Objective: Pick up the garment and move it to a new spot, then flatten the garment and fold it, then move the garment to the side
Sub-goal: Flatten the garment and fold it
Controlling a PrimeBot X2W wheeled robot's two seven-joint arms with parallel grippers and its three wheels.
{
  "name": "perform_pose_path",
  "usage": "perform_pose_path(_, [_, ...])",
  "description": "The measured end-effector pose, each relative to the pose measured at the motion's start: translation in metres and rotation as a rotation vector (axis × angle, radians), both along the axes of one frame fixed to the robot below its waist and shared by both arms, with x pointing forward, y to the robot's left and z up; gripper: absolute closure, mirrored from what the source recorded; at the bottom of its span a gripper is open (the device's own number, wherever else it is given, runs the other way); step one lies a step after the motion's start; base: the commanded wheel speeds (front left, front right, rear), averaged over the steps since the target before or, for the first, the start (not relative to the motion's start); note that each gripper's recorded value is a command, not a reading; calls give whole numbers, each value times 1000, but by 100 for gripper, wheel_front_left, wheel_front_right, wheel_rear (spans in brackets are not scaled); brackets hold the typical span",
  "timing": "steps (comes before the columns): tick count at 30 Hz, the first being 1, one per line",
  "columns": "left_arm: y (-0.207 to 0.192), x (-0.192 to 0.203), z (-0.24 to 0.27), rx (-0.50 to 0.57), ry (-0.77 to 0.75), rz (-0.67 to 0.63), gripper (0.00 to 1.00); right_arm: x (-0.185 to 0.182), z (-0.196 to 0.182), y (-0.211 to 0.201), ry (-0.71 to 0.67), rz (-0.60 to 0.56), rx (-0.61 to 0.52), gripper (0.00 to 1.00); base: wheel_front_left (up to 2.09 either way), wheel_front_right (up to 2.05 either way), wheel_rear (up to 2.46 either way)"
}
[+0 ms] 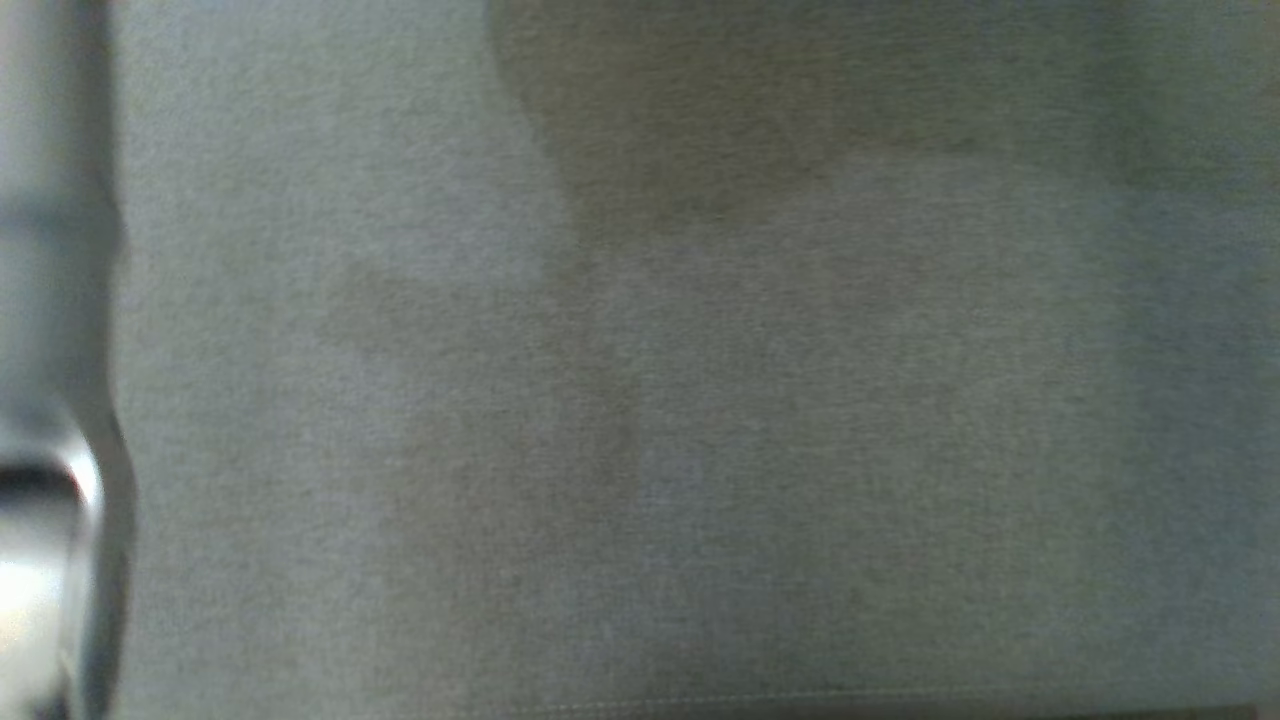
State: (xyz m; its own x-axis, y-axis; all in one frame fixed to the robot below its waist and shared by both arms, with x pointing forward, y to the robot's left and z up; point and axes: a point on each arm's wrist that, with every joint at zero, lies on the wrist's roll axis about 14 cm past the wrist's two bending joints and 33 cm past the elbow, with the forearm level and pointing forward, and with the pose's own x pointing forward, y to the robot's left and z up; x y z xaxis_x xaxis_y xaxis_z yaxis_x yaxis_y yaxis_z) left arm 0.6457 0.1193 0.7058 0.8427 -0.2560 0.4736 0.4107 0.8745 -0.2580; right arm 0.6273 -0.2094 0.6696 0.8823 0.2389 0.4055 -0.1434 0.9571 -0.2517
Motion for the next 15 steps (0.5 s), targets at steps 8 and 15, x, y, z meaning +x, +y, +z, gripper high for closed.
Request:
perform_pose_path(8, [24,-80,-187,73,375,7,100,-42,-150,-11,356,-26,43,100,0,0,0])
perform_pose_path(15, [25,-184,-248,107,560,3,100,-129,-198,-23,498,-53,71,100,0,0,0])
